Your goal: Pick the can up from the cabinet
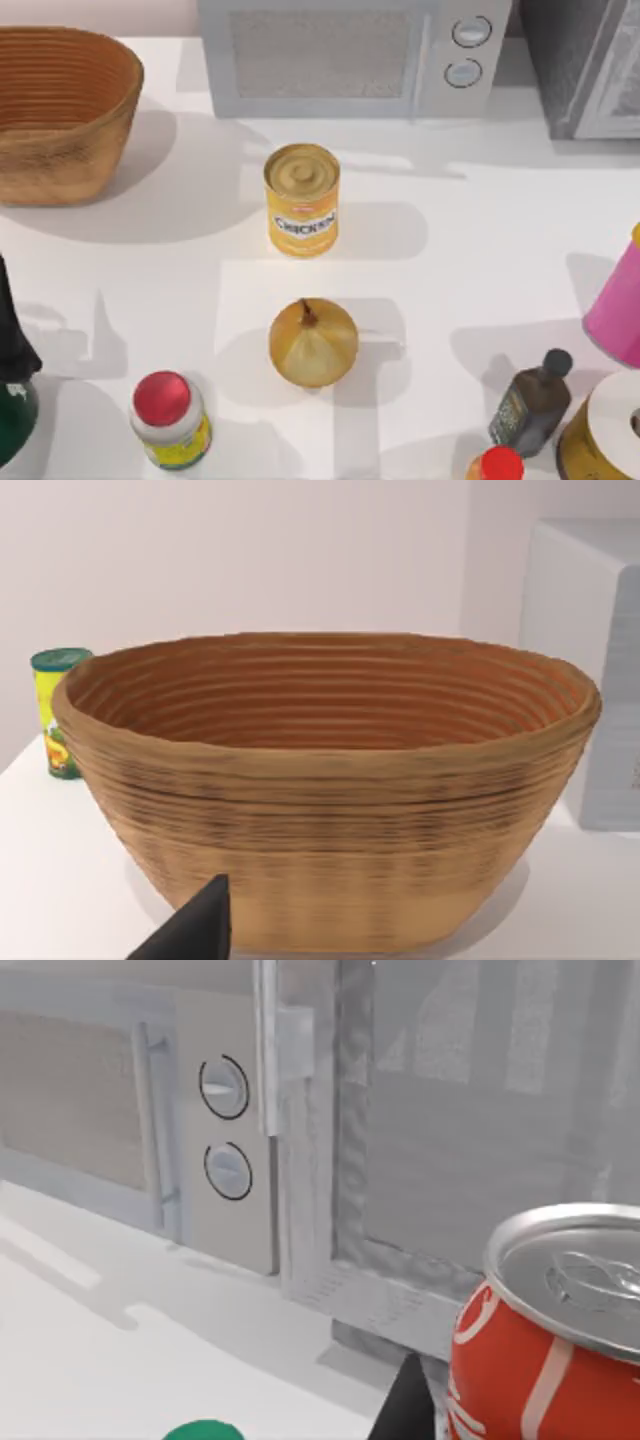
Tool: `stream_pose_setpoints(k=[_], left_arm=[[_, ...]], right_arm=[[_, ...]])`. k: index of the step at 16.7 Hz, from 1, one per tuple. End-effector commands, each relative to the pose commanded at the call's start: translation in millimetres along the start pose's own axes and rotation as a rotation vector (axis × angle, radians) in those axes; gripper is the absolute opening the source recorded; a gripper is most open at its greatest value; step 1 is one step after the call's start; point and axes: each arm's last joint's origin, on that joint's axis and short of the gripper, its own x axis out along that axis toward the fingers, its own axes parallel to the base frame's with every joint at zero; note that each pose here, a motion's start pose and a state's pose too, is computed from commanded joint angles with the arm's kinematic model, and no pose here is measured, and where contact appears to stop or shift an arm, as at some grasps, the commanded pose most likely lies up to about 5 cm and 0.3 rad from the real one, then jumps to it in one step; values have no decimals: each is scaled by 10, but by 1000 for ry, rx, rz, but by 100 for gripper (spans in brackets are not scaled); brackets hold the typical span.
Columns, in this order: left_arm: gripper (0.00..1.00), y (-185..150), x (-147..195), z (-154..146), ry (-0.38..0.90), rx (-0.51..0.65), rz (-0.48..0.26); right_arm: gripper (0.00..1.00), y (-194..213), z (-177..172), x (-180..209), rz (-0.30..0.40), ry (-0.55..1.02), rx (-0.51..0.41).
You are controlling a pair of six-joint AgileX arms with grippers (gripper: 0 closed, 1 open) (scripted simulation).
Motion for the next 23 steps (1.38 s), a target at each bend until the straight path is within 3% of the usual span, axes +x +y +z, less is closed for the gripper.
stream_pose_setpoints(k=[4, 8, 13, 14, 20, 23], left_arm=[[100, 0, 0, 0, 0, 0, 0], [100, 0, 0, 0, 0, 0, 0], [100, 0, 0, 0, 0, 0, 0], [100, 0, 0, 0, 0, 0, 0], [100, 0, 0, 0, 0, 0, 0], [100, 0, 0, 0, 0, 0, 0]], right_arm=[[0, -258, -599, -275, 111, -7, 17], [0, -317, -928, -431, 173, -15, 14], [0, -319, -954, -444, 178, -16, 13], [0, -524, -996, -406, 70, -8, 72], [0, -289, -1011, -215, 172, -15, 16], [0, -273, -1012, -205, 178, -16, 13]])
